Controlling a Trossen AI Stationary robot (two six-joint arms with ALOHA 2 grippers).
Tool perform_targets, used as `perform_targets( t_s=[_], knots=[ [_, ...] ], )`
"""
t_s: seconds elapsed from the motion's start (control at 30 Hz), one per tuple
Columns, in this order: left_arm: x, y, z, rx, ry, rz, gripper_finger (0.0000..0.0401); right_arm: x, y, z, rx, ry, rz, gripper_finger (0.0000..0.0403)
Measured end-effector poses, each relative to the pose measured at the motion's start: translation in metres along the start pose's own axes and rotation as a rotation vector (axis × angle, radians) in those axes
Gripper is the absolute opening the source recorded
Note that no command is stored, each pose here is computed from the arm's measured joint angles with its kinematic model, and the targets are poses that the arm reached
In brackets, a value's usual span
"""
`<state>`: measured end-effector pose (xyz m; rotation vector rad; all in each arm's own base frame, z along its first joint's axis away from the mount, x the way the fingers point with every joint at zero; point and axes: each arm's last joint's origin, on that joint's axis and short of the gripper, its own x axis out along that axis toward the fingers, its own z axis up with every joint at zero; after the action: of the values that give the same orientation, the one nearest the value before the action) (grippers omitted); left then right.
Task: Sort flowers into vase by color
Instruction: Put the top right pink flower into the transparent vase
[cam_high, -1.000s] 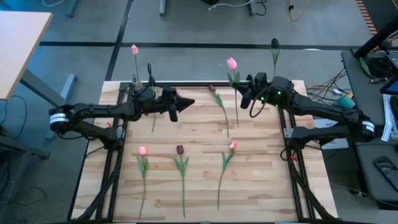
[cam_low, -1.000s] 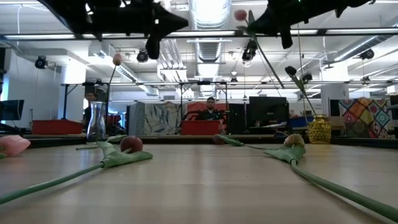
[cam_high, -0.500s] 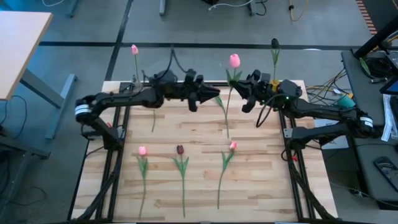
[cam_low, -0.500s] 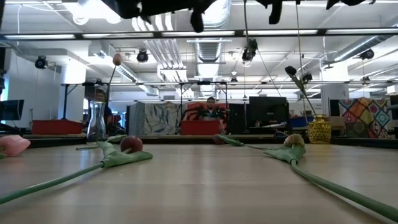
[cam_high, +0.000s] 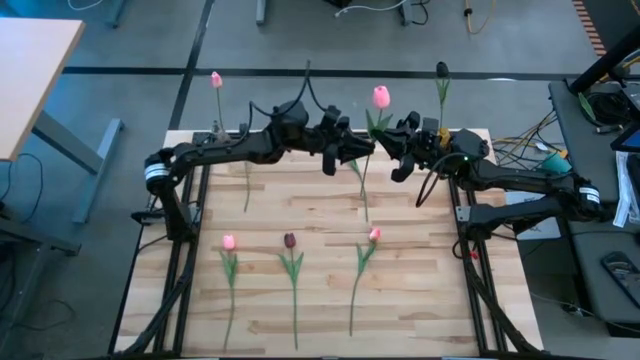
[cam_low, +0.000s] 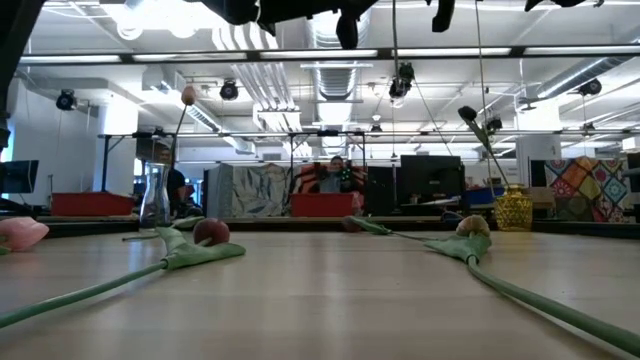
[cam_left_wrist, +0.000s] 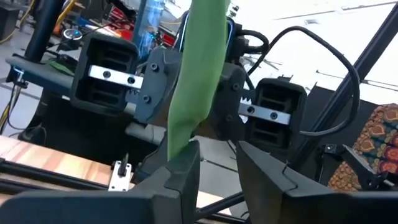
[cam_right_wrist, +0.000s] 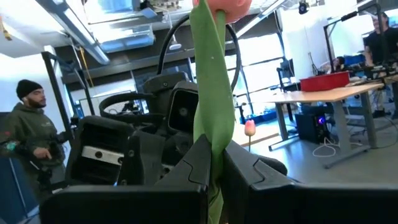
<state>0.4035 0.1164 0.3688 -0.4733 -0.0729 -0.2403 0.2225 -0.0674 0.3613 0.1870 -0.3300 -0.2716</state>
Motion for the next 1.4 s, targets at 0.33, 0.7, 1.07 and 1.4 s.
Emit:
perform_targets(
  t_s=[0.33, 0.7, 1.07, 1.4],
  knots=[
    [-0.011, 0.003, 0.003, 0.087, 0.070, 0.057, 0.0090, 0.000, 0.000, 0.000, 0.000, -0.001, 0.001, 0.0013],
    [-0.012, 0.003, 0.010, 0.122, 0.059, 0.109, 0.0090, 0.000, 0.001, 0.000, 0.002, 0.002, 0.023, 0.0013],
    [-0.002, 0.004, 0.017, 0.116, 0.055, 0.040, 0.0091, 0.000, 0.001, 0.000, 0.003, 0.002, 0.022, 0.0013],
    [-0.001, 0.004, 0.015, 0.119, 0.074, 0.023, 0.0058, 0.000, 0.001, 0.000, 0.003, 0.008, 0.028, 0.0013]
  ],
)
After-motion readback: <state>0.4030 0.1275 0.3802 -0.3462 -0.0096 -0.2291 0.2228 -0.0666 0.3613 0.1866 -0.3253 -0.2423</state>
